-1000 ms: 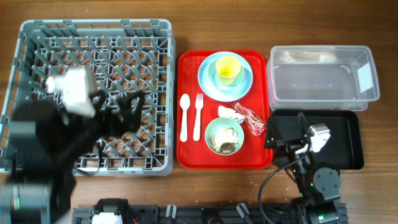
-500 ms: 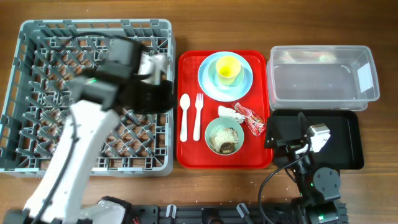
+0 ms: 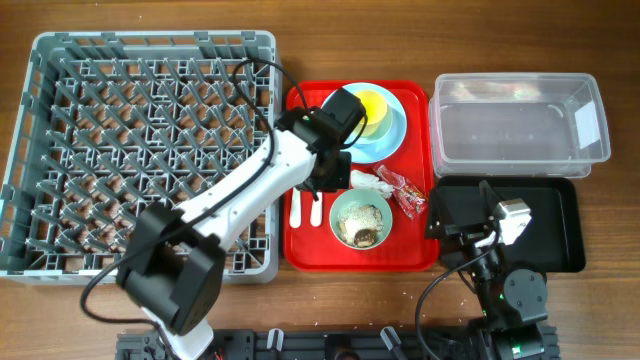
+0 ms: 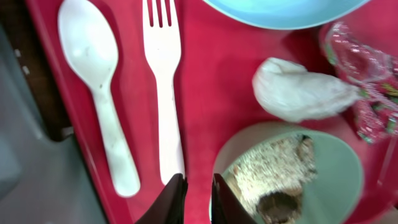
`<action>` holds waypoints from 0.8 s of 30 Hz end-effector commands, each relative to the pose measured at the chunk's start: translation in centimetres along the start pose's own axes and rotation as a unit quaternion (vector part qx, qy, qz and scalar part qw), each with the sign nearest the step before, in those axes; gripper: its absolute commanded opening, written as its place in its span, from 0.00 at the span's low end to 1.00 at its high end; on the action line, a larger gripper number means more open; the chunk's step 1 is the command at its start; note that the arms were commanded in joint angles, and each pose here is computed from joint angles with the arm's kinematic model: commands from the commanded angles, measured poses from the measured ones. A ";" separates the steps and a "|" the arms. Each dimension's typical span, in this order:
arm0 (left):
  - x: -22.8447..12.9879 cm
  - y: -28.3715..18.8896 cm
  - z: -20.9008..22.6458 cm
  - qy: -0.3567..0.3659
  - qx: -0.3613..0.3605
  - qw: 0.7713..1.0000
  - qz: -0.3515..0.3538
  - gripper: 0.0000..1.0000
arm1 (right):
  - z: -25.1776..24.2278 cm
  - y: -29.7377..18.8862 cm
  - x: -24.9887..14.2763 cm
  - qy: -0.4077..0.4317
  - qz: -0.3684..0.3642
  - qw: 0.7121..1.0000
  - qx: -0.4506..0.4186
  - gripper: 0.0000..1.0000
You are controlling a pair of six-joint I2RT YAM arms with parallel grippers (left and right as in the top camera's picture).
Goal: Sort waste into correct bins and load items into the dishwasher rack
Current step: 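Grasp the white plastic fork with the left gripper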
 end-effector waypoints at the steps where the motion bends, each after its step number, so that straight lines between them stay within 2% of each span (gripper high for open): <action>1: 0.5 2.1 0.3 -0.006 0.041 0.999 -0.004 0.17 | -0.1 0.0 0.1 -0.003 -0.005 1.000 -0.005 1.00; 14: 1.1 7.1 0.5 -0.005 0.074 0.997 0.006 0.17 | -0.1 0.0 0.1 -0.003 -0.005 1.000 -0.005 1.00; 24: 1.9 7.4 0.7 -0.004 0.088 0.996 -0.029 0.19 | -0.1 0.0 0.1 -0.003 -0.005 1.000 -0.005 1.00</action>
Point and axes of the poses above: each gripper's point midway between its finger pads, its own y axis out along the fingers, its own z axis along the line the jaws close on, x = y × z, the point moved 7 cm from there along -y, back along the fingers, and after that the axes turned 11 degrees about -y, right-handed, at the moved point
